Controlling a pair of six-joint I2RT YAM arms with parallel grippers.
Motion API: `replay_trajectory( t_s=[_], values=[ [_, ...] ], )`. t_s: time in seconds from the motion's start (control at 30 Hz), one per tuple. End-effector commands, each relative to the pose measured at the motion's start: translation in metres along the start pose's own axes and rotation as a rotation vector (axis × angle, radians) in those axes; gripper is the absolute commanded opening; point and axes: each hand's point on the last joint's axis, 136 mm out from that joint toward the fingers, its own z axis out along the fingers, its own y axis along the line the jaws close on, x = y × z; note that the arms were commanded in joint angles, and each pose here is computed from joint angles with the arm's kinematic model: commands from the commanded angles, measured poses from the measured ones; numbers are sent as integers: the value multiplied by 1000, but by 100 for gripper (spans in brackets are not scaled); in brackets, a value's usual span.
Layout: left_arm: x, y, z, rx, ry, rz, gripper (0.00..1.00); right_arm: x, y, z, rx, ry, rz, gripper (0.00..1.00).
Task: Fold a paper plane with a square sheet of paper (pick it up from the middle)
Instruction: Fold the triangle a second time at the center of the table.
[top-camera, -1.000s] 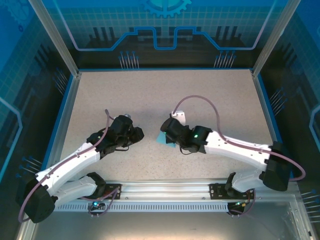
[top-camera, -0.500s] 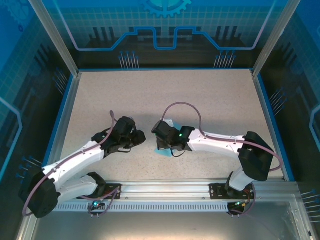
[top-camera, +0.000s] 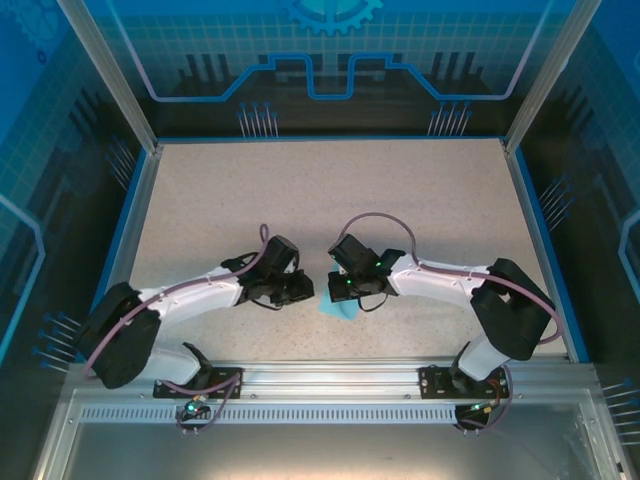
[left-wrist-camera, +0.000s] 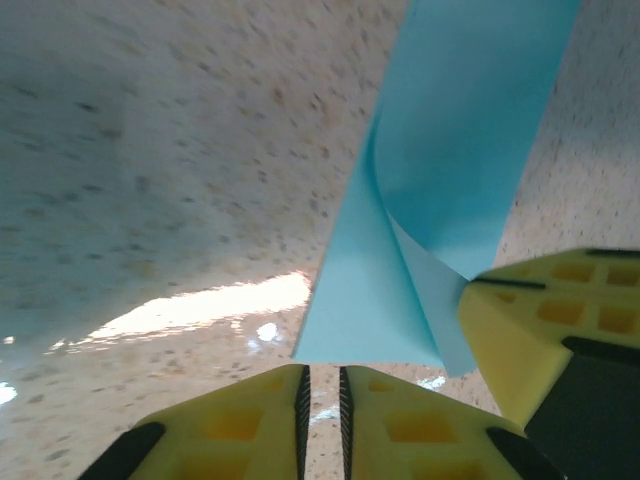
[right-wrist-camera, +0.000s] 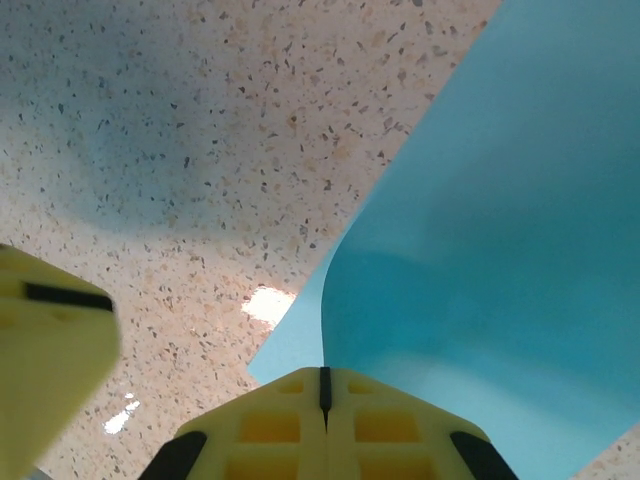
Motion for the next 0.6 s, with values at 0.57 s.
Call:
replay_trajectory(
  t_s=[0.57],
  values=[
    [28,-49,44,145,147,44,13,9,-18,3,-103,-20,45,0]
  ],
)
